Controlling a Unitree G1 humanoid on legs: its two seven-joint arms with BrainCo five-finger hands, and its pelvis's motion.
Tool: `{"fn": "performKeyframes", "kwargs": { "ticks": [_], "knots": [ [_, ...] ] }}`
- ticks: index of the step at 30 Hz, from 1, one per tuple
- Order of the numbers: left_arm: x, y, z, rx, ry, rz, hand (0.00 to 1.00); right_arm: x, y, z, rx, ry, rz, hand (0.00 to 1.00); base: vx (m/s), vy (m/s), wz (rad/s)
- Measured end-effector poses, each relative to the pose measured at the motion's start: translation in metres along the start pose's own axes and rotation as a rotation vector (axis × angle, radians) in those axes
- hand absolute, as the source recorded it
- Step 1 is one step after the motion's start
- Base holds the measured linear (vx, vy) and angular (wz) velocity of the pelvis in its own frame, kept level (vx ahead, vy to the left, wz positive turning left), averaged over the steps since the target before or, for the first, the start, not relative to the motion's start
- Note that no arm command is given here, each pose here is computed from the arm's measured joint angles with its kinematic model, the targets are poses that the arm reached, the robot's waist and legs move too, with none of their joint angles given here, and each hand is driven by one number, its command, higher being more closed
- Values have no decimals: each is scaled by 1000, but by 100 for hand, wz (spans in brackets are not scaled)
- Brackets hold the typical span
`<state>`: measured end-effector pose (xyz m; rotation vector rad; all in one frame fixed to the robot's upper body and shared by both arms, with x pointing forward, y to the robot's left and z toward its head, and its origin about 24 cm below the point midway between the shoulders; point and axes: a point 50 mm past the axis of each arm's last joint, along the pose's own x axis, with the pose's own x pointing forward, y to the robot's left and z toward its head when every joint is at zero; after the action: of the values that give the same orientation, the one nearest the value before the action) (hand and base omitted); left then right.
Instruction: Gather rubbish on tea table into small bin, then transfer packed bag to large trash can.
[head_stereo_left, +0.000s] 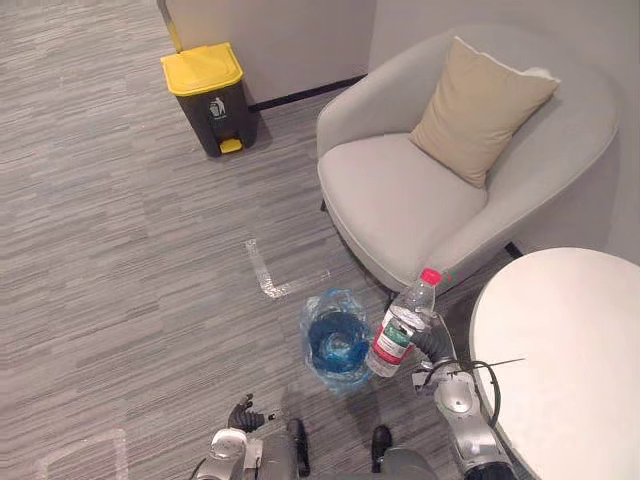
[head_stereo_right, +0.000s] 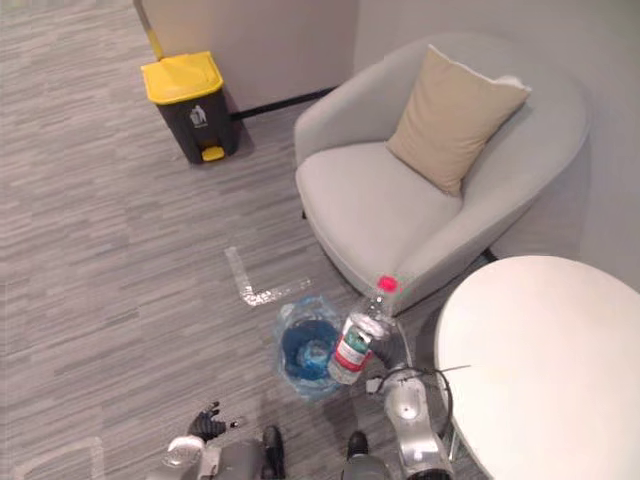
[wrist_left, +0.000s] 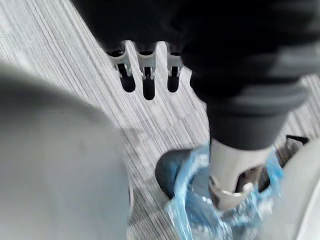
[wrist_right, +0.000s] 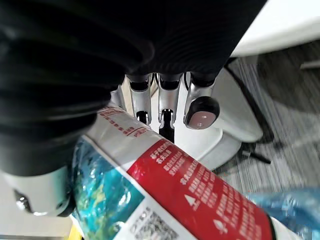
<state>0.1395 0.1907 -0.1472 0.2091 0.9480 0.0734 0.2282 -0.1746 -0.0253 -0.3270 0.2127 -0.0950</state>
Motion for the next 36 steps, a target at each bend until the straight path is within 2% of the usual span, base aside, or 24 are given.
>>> {"fn": "performKeyframes", "kwargs": {
  "ticks": [7,12,17,24,29,36],
  "knots": [
    [2,4,7,66,-21,3,0,17,8,5,-95,-15,80,100,-10,11,-15],
    [12,5,52,46,-136,24,0,57,7,52,-234,-169,98,100,-127,-10,4],
    [15,1,114,-8,-312,36,0,82,4,120,-270,-371,20,100,-203,2,6],
    [3,0,195,-89,-555,43,0,99,0,185,-356,-537,-65,100,-207,-35,15],
    [-7,9,226,-207,-645,87,0,110,-9,220,-369,-578,-144,100,-55,-18,13],
    [-18,8,246,-259,-732,85,0,117,-19,262,-354,-623,-219,100,5,-22,6]
  ]
}}
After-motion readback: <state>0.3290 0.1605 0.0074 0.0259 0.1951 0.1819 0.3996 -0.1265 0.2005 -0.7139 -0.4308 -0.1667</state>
